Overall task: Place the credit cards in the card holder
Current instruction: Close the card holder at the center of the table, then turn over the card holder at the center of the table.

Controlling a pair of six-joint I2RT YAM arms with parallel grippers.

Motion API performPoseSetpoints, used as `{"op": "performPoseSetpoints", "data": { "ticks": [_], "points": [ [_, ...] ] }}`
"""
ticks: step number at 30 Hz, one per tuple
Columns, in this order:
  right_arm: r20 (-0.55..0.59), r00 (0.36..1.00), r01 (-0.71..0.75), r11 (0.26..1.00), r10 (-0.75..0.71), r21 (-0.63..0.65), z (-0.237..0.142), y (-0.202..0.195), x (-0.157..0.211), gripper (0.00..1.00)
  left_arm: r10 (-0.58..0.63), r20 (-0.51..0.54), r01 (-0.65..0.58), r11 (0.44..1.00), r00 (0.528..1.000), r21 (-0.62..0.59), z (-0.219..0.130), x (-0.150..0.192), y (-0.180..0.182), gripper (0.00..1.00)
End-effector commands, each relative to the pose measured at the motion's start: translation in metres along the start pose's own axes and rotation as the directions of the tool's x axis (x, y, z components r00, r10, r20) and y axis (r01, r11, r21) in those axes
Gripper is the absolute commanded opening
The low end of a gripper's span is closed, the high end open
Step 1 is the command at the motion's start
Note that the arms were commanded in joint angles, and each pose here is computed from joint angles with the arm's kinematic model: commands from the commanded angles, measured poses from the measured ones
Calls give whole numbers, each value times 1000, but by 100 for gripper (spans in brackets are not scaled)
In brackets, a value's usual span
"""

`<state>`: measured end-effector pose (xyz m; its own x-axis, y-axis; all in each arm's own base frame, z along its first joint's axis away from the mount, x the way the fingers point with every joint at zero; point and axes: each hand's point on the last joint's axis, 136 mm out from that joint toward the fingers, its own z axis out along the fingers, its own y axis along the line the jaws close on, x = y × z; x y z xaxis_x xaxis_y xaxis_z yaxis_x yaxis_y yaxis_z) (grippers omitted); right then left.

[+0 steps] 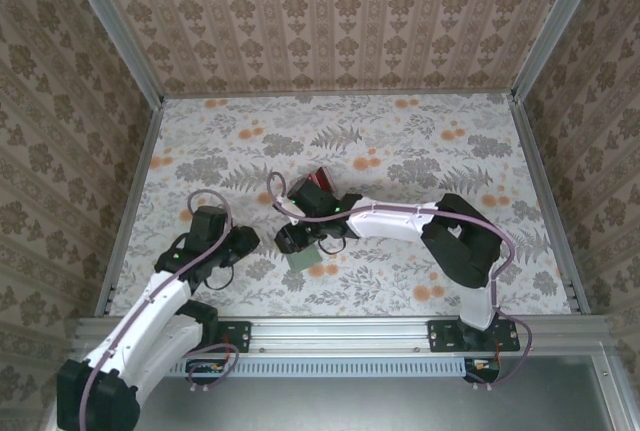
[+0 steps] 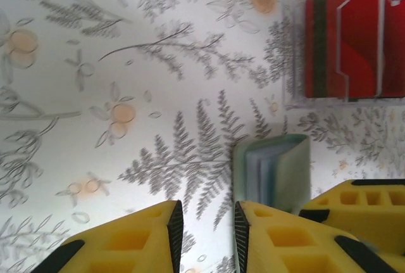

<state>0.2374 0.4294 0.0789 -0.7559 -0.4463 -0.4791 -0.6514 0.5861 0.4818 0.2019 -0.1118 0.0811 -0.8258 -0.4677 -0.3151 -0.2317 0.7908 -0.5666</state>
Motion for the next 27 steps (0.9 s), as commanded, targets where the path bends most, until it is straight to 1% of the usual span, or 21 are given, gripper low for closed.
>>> {"op": "performPoseSetpoints", "data": {
  "ticks": [1,3,10,12,14,16,20,24,27],
  "points": [
    [-53,998,16,999,-17,-30,1,11,10,45,16,-66,-16,1000,998,-4,-1,12,5,30],
    [-30,999,17,999,-18,-29,-10,14,5,48,28,-71,-27,1000,997,9,-2,10,-1,29],
    [59,998,23,1000,-24,16,-56,16,-9,54,81,-54,-77,994,995,74,-11,-4,-30,28],
    [98,995,-9,999,4,51,-67,4,-11,55,103,-53,-98,991,993,88,-14,-7,-40,27],
    [113,992,-64,993,53,96,-72,-16,-8,55,130,-56,-124,988,990,97,-14,-7,-50,27],
    [118,987,-126,983,111,131,-74,-37,-3,54,158,-69,-151,983,985,104,-10,-5,-61,27],
    [90,965,-258,950,246,176,-66,-71,17,52,246,-106,-233,965,963,120,-3,7,-91,27],
    [56,954,-298,935,293,194,-55,-83,32,50,318,-152,-301,945,936,126,10,19,-117,27],
    [35,948,-317,926,317,203,-47,-88,41,50,337,-197,-325,941,921,93,27,26,-117,27]
  ]
}}
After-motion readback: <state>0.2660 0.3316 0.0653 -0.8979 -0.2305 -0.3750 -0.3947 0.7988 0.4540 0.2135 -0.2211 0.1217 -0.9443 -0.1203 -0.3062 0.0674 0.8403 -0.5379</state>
